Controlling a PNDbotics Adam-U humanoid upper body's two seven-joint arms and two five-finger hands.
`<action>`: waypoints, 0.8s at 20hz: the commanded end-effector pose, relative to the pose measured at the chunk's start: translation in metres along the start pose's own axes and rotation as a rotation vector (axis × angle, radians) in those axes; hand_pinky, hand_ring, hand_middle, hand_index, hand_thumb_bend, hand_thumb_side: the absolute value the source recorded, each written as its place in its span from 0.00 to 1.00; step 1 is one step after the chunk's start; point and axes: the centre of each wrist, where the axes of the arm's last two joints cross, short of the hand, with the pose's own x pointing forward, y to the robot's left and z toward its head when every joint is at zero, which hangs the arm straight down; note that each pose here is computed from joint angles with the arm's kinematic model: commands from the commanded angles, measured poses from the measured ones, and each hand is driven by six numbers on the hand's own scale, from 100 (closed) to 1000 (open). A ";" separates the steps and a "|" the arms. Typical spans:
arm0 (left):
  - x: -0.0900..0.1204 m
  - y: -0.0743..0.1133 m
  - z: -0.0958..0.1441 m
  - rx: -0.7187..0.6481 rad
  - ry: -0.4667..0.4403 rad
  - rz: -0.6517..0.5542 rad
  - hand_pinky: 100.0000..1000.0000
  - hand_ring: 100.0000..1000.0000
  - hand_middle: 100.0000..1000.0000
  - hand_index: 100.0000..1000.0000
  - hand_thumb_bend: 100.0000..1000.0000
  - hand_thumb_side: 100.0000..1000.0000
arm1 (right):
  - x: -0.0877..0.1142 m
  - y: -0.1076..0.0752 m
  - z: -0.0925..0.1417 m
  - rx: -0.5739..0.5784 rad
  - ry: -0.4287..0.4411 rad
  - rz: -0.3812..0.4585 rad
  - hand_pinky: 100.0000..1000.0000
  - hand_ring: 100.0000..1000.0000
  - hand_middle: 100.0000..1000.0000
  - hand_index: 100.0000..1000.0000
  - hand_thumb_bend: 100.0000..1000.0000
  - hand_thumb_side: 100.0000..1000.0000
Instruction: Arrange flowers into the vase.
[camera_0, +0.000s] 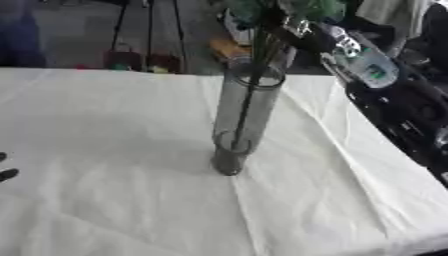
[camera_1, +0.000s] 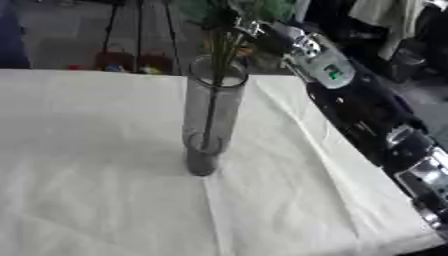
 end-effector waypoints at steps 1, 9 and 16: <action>0.006 -0.001 -0.006 -0.009 -0.028 0.005 0.70 0.94 0.64 0.79 0.92 0.75 | 0.009 -0.011 -0.001 0.327 -0.248 0.268 0.92 1.00 0.98 1.00 0.00 1.00; 0.006 -0.002 -0.007 -0.009 -0.031 0.008 0.70 0.94 0.64 0.79 0.92 0.75 | 0.009 -0.009 -0.003 0.330 -0.251 0.278 0.93 1.00 0.98 1.00 0.00 1.00; 0.006 -0.003 -0.007 -0.009 -0.031 0.008 0.70 0.94 0.64 0.79 0.92 0.75 | 0.012 -0.010 -0.002 0.332 -0.250 0.296 0.95 1.00 0.99 1.00 0.00 1.00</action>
